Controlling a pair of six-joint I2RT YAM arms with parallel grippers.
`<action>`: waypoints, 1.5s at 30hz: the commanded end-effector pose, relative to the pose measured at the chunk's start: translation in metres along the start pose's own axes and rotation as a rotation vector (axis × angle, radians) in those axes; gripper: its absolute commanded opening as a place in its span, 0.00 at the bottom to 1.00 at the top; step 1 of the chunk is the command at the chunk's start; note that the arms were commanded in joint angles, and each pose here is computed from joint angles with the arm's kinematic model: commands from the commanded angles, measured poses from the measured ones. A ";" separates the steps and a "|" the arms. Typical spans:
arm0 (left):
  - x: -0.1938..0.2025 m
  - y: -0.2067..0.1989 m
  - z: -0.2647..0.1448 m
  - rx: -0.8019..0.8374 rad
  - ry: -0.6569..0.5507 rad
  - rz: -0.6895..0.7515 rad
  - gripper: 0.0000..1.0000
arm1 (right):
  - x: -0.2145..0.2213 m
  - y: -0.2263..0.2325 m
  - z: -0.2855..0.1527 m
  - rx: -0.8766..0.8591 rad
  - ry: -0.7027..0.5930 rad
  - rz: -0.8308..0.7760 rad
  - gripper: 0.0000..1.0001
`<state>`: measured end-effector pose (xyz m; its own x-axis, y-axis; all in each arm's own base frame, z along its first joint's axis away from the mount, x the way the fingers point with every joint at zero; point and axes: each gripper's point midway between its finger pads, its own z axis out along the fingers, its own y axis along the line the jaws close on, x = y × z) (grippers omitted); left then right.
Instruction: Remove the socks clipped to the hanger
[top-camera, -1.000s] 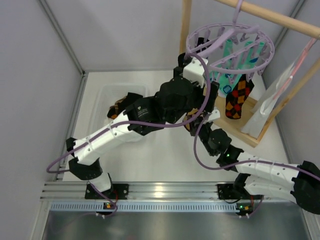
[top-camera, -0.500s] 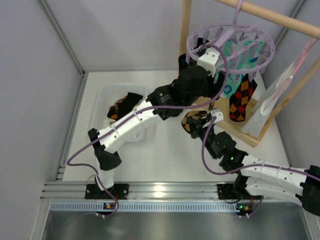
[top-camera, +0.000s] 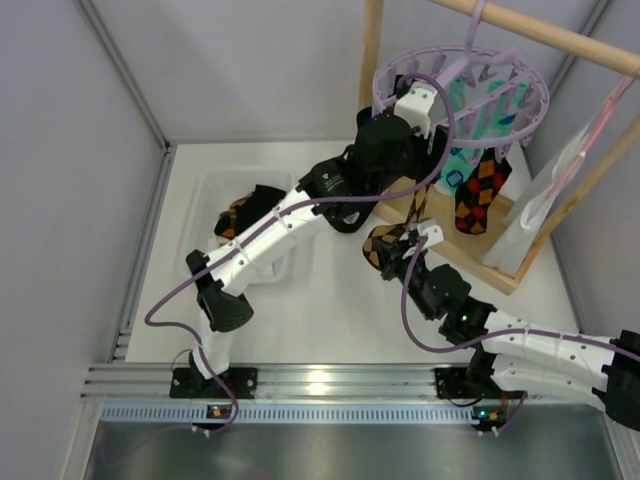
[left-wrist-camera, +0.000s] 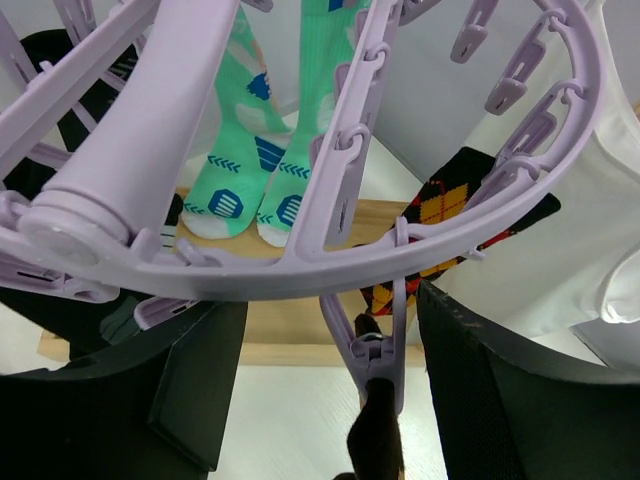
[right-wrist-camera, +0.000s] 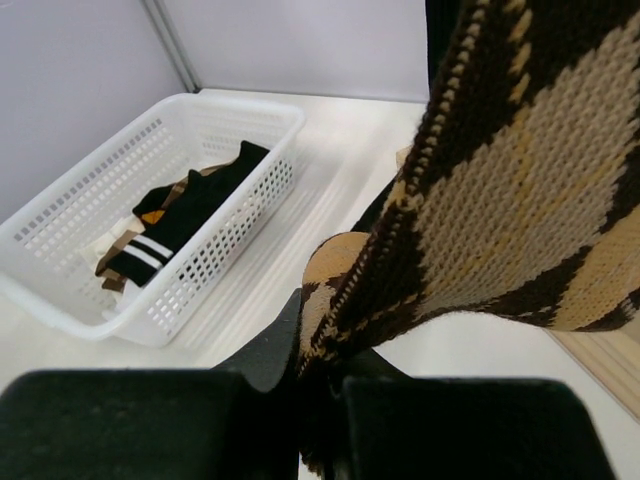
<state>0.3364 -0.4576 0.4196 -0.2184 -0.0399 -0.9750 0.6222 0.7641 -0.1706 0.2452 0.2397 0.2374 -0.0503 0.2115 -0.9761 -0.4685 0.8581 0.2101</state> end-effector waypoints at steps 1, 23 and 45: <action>-0.031 -0.014 0.001 0.074 -0.091 -0.036 0.72 | -0.023 0.016 -0.002 -0.049 -0.048 0.021 0.00; -0.032 -0.016 0.012 0.073 -0.127 -0.031 0.00 | 0.008 -0.004 -0.027 -0.025 -0.011 0.078 0.00; 0.112 0.232 -0.227 -0.760 0.141 -0.166 0.98 | 0.017 0.038 -0.011 -0.186 0.279 -0.112 0.00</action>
<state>0.2873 -0.2049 0.3291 -0.3408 -0.0915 -0.9357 0.1423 0.9788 -0.1476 0.2210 0.2397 0.2033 -0.2349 0.0148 -0.9719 -0.5215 0.8419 0.1388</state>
